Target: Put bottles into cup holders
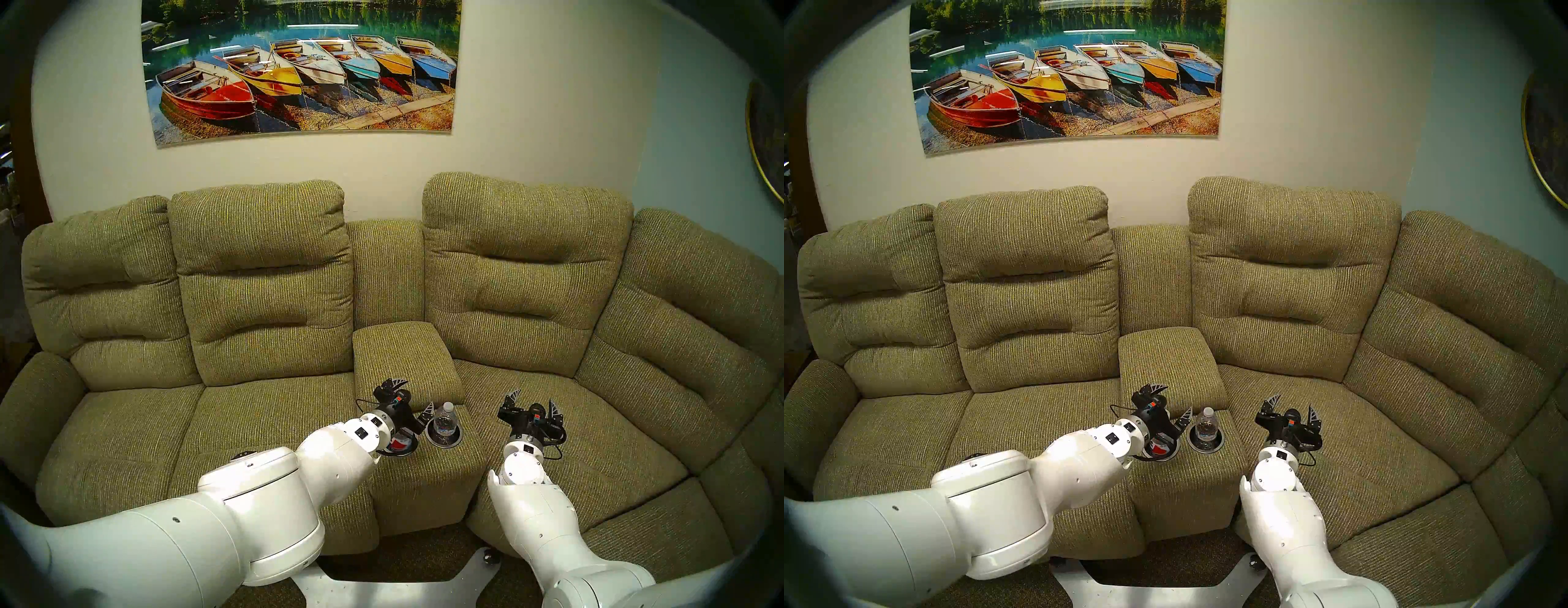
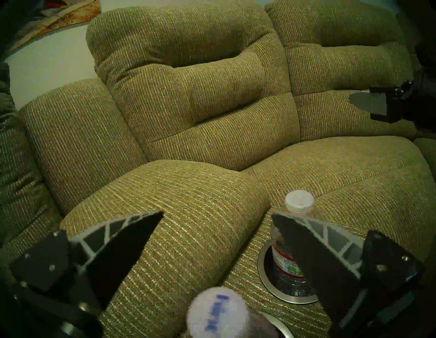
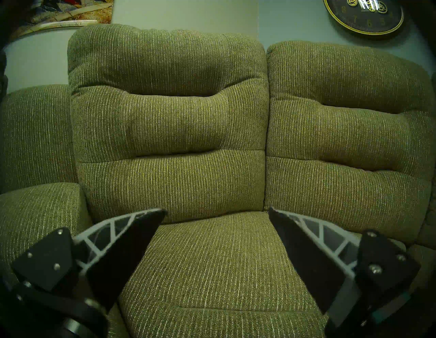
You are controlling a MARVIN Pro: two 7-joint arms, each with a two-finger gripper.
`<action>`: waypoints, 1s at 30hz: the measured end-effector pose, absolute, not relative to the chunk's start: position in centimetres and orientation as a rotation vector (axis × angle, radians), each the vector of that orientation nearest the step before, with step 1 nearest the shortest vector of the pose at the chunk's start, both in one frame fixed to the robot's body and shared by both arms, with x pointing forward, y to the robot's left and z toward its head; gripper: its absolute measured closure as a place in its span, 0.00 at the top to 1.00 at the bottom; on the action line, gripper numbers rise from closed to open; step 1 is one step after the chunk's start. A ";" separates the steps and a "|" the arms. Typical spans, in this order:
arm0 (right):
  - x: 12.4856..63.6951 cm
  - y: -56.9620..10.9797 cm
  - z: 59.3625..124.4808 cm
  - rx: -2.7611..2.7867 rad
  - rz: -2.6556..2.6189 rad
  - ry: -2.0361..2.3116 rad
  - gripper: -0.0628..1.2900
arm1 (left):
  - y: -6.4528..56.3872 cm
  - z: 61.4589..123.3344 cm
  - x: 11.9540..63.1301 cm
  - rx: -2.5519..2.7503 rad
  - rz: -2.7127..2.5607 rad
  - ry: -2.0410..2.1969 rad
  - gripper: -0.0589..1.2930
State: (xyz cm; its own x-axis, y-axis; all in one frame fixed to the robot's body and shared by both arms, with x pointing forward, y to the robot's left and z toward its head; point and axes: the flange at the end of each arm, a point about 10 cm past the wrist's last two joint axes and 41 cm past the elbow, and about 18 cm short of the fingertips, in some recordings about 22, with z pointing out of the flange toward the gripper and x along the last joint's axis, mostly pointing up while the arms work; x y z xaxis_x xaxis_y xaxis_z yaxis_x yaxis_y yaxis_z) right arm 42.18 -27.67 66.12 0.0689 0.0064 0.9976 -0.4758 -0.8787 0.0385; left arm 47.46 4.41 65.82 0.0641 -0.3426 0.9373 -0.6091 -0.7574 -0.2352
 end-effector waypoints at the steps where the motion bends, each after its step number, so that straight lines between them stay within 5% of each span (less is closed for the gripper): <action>1: 42.2 -27.7 66.1 1.998 1.868 -0.468 0.94 | 4.4 65.8 47.5 2.118 1.761 -0.968 0.98; 30: 42.2 -27.7 66.1 1.998 1.867 -0.468 0.94 | 4.3 66.0 47.6 2.125 1.780 -0.955 0.98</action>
State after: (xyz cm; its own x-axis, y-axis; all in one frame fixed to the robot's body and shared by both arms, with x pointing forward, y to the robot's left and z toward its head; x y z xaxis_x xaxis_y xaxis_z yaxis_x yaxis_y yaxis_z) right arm 42.23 -27.67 66.13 0.0693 0.0062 0.9976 -0.4762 -0.8785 0.0386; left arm 47.58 4.33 65.96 0.0610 -0.3405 0.9383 -0.5936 -0.7681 -0.2402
